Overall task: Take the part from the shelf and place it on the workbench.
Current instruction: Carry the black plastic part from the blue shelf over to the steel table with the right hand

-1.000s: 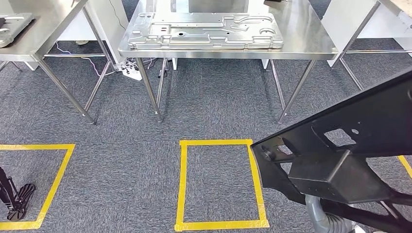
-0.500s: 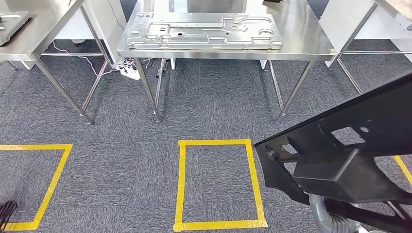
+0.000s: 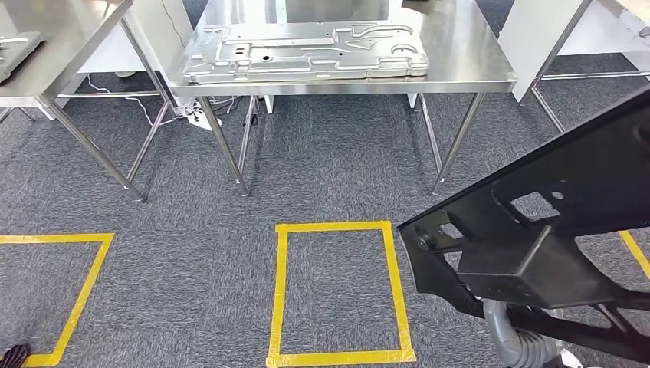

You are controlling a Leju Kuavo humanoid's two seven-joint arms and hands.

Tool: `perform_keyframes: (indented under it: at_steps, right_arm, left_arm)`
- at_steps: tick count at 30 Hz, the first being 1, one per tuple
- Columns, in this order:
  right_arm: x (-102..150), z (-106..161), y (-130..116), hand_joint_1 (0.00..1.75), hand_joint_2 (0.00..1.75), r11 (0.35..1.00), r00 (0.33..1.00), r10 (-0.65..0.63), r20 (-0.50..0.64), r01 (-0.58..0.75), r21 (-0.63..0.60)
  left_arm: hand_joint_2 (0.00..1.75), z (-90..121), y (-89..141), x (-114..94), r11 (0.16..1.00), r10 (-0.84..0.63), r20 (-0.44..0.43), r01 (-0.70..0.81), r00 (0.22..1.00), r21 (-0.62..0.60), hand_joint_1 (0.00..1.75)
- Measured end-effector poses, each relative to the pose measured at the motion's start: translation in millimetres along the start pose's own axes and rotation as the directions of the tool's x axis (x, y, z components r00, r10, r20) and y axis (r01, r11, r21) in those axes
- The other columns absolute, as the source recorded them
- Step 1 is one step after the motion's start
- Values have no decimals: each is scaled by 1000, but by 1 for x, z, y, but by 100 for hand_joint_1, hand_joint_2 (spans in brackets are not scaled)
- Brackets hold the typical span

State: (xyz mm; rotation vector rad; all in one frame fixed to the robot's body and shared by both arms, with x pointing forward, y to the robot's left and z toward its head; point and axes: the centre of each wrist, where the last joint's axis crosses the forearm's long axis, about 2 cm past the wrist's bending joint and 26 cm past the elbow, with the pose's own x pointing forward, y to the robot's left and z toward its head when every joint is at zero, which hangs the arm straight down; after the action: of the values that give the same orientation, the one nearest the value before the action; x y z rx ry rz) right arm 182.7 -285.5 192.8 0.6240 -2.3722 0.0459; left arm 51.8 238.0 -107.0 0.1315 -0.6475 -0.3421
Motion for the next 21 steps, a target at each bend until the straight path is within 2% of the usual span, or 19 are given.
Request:
perform_keyframes:
  at_steps: [21]
  right_arm:
    - [2, 3, -2, 175, 175, 1000, 1000, 6, -11, -6, -12]
  left_arm:
    - [175, 2, -5, -1, 1000, 2, -6, -2, 1000, -9, 0]
